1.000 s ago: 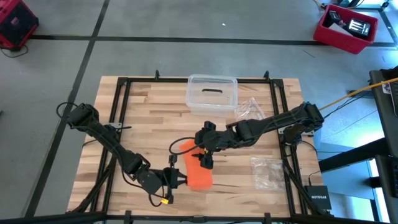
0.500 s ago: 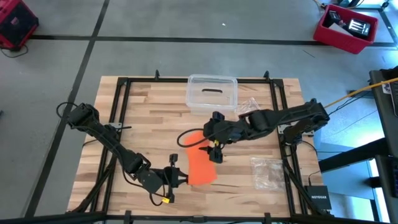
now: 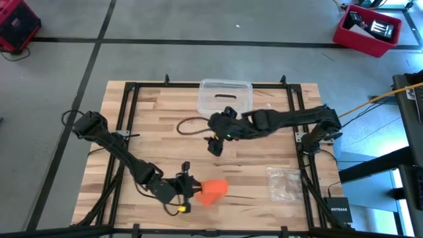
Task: Roll bandage
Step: Roll the orange bandage
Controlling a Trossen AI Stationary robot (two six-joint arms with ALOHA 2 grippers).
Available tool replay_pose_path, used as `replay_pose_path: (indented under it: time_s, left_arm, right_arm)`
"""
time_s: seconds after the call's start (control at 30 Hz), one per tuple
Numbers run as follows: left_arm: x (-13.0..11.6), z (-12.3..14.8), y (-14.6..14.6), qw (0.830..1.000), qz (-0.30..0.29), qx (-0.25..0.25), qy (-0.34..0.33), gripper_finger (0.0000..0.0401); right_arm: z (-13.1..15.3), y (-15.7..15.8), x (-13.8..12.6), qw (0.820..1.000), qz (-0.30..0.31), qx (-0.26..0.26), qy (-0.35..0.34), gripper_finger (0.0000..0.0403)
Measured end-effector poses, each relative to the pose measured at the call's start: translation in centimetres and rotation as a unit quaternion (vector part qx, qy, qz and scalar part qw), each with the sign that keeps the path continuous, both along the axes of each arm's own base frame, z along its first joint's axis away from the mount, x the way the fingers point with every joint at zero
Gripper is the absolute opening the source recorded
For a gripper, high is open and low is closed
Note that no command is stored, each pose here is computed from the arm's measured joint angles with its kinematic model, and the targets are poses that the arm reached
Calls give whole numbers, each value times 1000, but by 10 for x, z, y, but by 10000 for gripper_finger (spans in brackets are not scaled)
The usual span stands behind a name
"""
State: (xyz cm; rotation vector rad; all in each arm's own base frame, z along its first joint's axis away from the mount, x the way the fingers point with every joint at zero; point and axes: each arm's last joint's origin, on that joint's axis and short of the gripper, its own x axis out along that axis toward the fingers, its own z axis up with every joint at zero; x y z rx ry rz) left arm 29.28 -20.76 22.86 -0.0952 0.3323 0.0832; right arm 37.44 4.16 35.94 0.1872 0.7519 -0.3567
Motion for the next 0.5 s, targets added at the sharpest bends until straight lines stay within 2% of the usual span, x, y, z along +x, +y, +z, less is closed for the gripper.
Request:
replay_pose_path:
  time_s: [0.13,0.3,0.37,0.5]
  left_arm:
    - [2,-8,-3,999,7,-42,6,15]
    - [-1,1,-8,997,-36,-69,-6,15]
    - [-5,14,-6,995,-64,-71,-10,15]
    - [-19,56,7,993,-91,-69,-29,15]
  right_arm:
    - [-7,-8,2,999,32,-16,35,326]
    - [31,7,-35,993,107,-33,24,326]
    - [41,22,-52,989,140,-33,23,326]
    - [43,61,-85,979,196,-47,31,326]
